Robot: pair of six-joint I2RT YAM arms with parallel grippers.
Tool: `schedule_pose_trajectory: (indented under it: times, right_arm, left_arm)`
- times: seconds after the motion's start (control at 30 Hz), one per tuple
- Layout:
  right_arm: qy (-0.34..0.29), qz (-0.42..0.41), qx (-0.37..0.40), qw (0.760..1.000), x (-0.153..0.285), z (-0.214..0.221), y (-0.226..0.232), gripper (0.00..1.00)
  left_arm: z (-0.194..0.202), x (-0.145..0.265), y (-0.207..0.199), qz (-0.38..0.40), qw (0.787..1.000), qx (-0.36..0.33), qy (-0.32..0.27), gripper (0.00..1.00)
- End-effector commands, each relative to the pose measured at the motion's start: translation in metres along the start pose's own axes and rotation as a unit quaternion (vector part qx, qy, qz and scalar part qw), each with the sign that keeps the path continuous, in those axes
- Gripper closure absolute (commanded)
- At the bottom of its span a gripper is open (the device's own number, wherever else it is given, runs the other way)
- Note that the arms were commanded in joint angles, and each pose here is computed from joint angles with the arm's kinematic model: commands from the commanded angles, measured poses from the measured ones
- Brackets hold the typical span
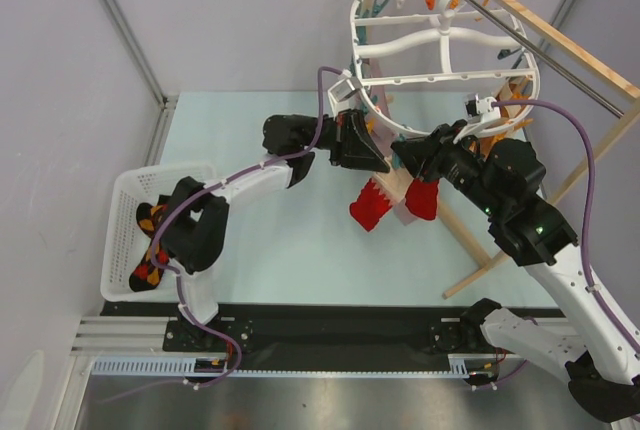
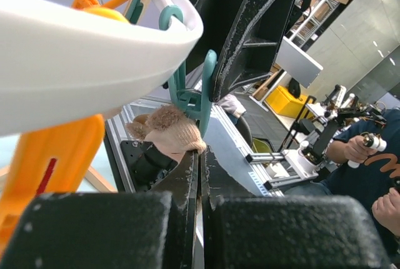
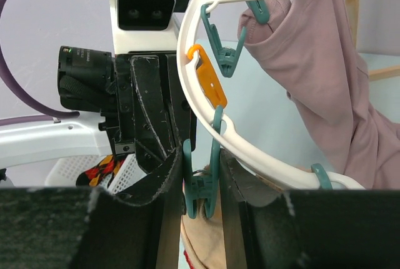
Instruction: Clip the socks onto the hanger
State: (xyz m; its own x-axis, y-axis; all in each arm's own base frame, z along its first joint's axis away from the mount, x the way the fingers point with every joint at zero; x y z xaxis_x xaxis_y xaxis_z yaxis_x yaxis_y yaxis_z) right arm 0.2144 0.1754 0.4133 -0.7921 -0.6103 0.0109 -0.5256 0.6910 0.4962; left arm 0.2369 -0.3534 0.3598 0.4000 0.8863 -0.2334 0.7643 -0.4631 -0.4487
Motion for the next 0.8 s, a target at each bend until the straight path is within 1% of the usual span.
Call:
schedule_pose_trajectory:
  times: [0.0, 0.13, 0.3, 0.33, 0.4, 0.5, 0.53, 0.6, 0.63, 0.67, 0.7, 0.73, 0.77]
  right_arm:
    - [0.011, -0.033, -0.006, 0.999, 0.0049, 0.0020, 0.0116, 1.00]
    - [0.014, -0.034, -0.009, 0.999, 0.0046, 0.0027, 0.0117, 0.99]
    - [0.014, -0.036, -0.011, 0.999, 0.0084, 0.0029, 0.0124, 0.87]
    - [0.014, -0.037, -0.011, 0.999, 0.0087, 0.0029, 0.0126, 0.77]
    - [0.010, -0.037, -0.012, 0.999, 0.0103, 0.0012, 0.0132, 0.71]
    - [0.008, -0.039, -0.012, 0.999, 0.0112, -0.0013, 0.0146, 0.59]
    - [0.008, -0.039, -0.012, 0.999, 0.0120, -0.0013, 0.0147, 0.51]
    - [0.009, -0.037, -0.012, 0.999, 0.0120, -0.0009, 0.0142, 0.45]
    - [0.008, -0.031, -0.012, 0.999, 0.0121, -0.0012, 0.0123, 0.40]
    - [0.007, -0.029, -0.011, 0.999, 0.0122, -0.0017, 0.0121, 0.37]
    - [0.008, -0.029, -0.011, 0.999, 0.0123, -0.0015, 0.0119, 0.36]
    - [0.007, -0.025, -0.011, 1.000, 0.0127, -0.0018, 0.0107, 0.33]
    - [0.005, -0.023, -0.010, 1.000, 0.0135, -0.0029, 0.0101, 0.31]
  left_arm:
    - [-0.0124, -0.0069, -0.0403, 0.075, 0.977, -0.199, -0.022, 1.00]
    - [-0.0140, -0.0077, -0.0438, 0.077, 0.976, -0.204, -0.023, 1.00]
    - [-0.0177, -0.0082, -0.0442, 0.077, 0.976, -0.204, -0.028, 1.00]
    - [-0.0183, -0.0089, -0.0449, 0.078, 0.975, -0.205, -0.028, 1.00]
    - [-0.0190, -0.0086, -0.0444, 0.077, 0.975, -0.205, -0.028, 1.00]
    - [-0.0192, -0.0092, -0.0451, 0.078, 0.975, -0.207, -0.029, 1.00]
    - [-0.0196, -0.0097, -0.0472, 0.078, 0.975, -0.207, -0.028, 0.98]
    - [-0.0199, -0.0104, -0.0469, 0.075, 0.974, -0.213, -0.028, 0.92]
    - [-0.0198, -0.0099, -0.0455, 0.070, 0.975, -0.208, -0.028, 0.86]
    - [-0.0189, -0.0089, -0.0453, 0.066, 0.976, -0.206, -0.027, 0.83]
    - [-0.0181, -0.0087, -0.0446, 0.064, 0.975, -0.213, -0.026, 0.77]
    - [-0.0156, -0.0081, -0.0418, 0.058, 0.978, -0.201, -0.025, 0.74]
    - [-0.0162, -0.0079, -0.0449, 0.056, 0.977, -0.203, -0.026, 0.71]
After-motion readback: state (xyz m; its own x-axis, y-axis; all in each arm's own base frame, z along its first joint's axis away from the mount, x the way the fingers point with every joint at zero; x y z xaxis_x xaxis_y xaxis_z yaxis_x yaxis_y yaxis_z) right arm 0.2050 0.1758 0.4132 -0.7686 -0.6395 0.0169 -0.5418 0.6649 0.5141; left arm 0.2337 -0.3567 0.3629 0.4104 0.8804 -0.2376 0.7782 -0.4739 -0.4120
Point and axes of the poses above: each gripper's point midway between its finger pads, its own x axis back along the fingers, its own y axis along the line the jaws close on, z = x × y, the point moved 4 cm from there along x, back along the fingers, and after that the axes turned 7 degrees about -x, right-handed, at the moved point
